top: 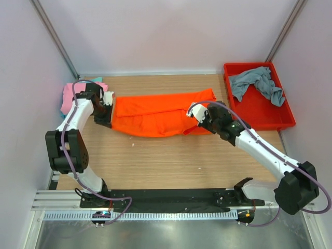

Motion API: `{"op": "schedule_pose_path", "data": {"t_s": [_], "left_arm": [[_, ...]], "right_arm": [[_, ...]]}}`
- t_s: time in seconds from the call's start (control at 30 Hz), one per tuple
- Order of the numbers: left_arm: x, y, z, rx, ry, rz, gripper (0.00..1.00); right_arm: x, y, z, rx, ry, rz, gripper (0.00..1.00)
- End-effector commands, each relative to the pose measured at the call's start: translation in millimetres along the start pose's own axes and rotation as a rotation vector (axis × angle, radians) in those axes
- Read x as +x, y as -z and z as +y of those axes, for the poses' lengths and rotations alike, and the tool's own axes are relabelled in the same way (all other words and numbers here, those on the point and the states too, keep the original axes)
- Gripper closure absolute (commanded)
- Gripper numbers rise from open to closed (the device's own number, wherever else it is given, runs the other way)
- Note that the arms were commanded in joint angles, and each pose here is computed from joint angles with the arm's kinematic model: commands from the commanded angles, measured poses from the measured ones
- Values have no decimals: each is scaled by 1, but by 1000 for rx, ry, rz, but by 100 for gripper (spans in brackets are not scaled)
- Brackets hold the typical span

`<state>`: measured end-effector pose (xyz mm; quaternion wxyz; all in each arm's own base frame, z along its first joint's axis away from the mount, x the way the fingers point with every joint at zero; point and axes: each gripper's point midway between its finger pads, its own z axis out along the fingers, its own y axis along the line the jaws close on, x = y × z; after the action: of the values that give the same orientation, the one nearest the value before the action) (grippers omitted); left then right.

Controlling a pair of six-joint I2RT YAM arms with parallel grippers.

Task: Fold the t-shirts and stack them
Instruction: Fold the tshirt

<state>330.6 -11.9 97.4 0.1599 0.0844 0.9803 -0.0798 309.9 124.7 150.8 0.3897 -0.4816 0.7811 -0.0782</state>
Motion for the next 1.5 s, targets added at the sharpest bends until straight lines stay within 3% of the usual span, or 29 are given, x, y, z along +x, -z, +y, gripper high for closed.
{"op": "schedule_pose_path", "data": {"t_s": [0.0,0.57,0.83,1.27,1.33,1.37,1.4,1.47], "left_arm": [[-17,9,-1,12,-26,-24,100],[-117,-36,25,21,5,-9,100],[-132,-53,38,-7,22,19,100],[-133,-68,58,-72,79,48,100],[-134,-66,55,-57,90,47,88],[-136,-63,54,-58,94,35,68],[-128,-62,51,-51,102,44,58],[-149,-27,44,-62,98,-101,40]], "right_arm": [[-24,-4,-40,94,3,-41,98],[-59,-127,-143,162,-73,-21,99],[-64,-182,-161,169,-71,3,99],[-69,-211,-192,212,-77,-6,99],[-68,-214,-196,245,-98,-7,95],[-68,-214,-198,266,-135,-8,76],[-74,-204,-210,317,-158,-29,67],[-73,-193,-209,345,-218,-49,55]]}}
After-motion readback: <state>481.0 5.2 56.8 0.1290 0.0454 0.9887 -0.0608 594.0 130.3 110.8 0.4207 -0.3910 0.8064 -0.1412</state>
